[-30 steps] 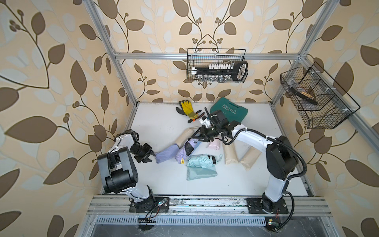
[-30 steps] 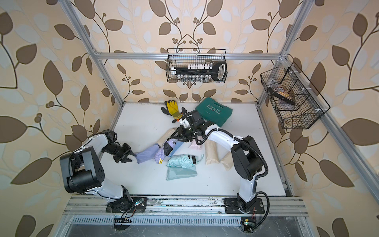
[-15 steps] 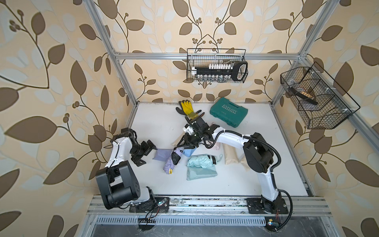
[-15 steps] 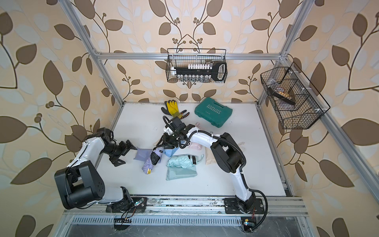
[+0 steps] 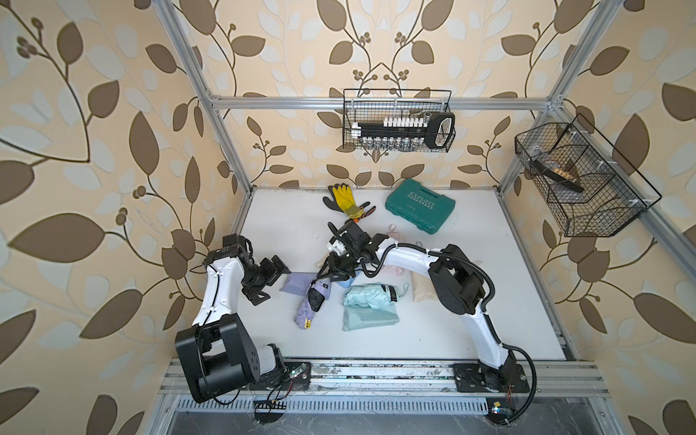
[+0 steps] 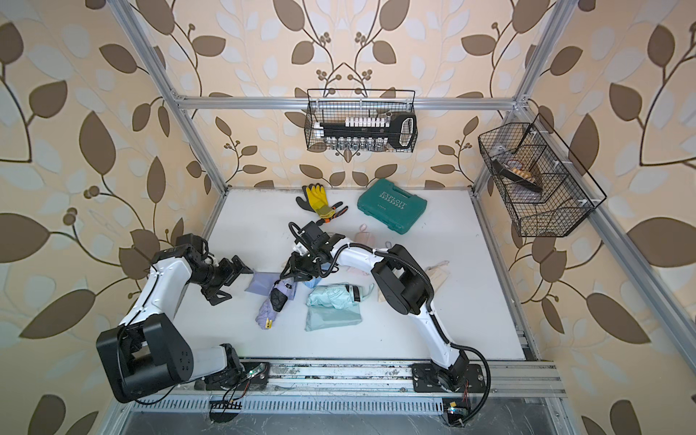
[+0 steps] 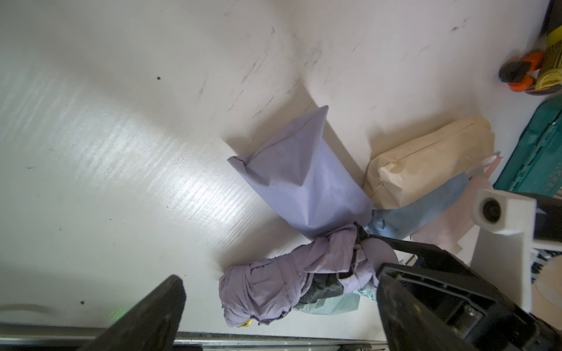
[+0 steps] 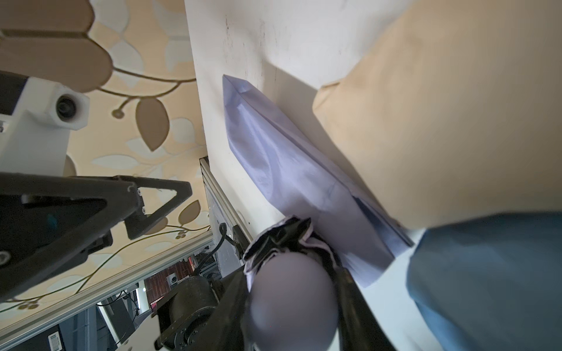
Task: Take umbrellas out of sleeves
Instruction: Place the umbrella in the umbrella sleeve.
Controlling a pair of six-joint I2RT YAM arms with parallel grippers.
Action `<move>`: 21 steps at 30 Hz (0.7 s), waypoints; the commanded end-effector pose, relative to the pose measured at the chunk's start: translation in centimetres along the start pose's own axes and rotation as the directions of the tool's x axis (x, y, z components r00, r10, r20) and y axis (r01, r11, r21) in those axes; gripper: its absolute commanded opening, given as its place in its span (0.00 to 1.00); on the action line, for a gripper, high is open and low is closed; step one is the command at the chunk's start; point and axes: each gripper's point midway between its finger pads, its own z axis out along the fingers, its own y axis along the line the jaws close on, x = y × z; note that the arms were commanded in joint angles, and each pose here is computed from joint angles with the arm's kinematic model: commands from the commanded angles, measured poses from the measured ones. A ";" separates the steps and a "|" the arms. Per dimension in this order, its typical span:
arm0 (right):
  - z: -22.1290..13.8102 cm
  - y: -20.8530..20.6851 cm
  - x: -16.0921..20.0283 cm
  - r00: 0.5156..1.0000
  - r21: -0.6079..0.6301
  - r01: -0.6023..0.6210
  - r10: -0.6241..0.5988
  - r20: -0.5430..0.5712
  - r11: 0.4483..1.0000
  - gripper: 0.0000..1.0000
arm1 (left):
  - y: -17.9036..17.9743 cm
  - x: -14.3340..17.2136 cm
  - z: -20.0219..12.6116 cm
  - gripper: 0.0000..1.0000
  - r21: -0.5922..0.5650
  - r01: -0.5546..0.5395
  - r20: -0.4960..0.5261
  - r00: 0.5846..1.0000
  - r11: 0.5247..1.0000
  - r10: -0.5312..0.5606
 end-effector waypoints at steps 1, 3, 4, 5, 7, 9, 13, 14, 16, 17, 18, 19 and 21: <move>0.9 0.4 0.0 1.000 -0.006 -0.017 0.017 -0.007 1.000 0.34 | -0.6 1.0 -0.2 0.99 0.031 0.000 -0.020 1.000 1.000 0.001; 0.8 0.3 -0.3 1.000 -0.002 -0.013 0.013 0.003 1.000 0.53 | -0.7 1.1 -0.1 0.99 0.033 -0.001 -0.022 1.000 0.999 0.002; 0.6 0.5 -0.5 1.000 0.001 -0.006 0.006 0.013 1.000 0.59 | -0.7 1.0 -0.2 0.99 0.036 -0.005 -0.022 1.000 0.999 0.005; 0.2 0.8 -0.6 1.000 0.005 0.012 -0.012 0.021 1.000 0.61 | -0.8 1.0 -0.2 0.99 0.037 -0.007 -0.021 1.000 0.999 0.007; -0.9 1.3 -1.0 0.999 0.017 0.039 -0.040 0.036 0.999 0.63 | -1.0 1.0 -0.3 0.99 0.042 -0.015 -0.018 1.000 0.999 0.016; -2.5 2.0 -1.5 0.995 0.022 0.079 -0.081 0.057 0.997 0.67 | -1.5 1.0 -0.4 0.99 0.062 -0.029 -0.017 0.999 0.998 0.030; -6.5 3.4 -2.3 0.988 -0.006 0.106 -0.105 0.110 0.994 0.70 | -2.9 1.2 -0.4 0.99 0.100 -0.066 -0.020 0.997 0.993 0.068; -7.8 3.7 -2.6 0.986 -0.014 0.113 -0.110 0.128 0.994 0.70 | -3.4 1.2 -0.4 0.99 0.108 -0.082 -0.019 0.996 0.991 0.084; -10.1 4.0 -3.0 0.980 -0.021 0.123 -0.118 0.163 0.992 0.70 | -4.2 1.4 -0.6 0.99 0.117 -0.114 -0.016 0.993 0.987 0.117; -11.0 4.1 -2.7 0.977 -0.019 0.129 -0.124 0.171 0.991 0.70 | -4.7 1.4 -0.6 0.99 0.124 -0.131 -0.016 0.991 0.984 0.134; -12.8 3.4 -3.5 0.973 -0.011 0.113 -0.108 0.204 0.994 0.70 | -5.2 1.6 -0.6 0.99 0.136 -0.151 -0.016 0.988 0.979 0.155; -13.9 2.8 -3.7 0.970 -0.006 0.103 -0.099 0.221 0.995 0.70 | -5.7 1.7 -0.7 0.99 0.144 -0.166 -0.019 0.985 0.976 0.170; -16.2 1.4 -4.0 0.963 0.004 0.074 -0.073 0.258 0.997 0.71 | -6.7 1.9 -0.7 0.99 0.162 -0.202 -0.021 0.978 0.966 0.208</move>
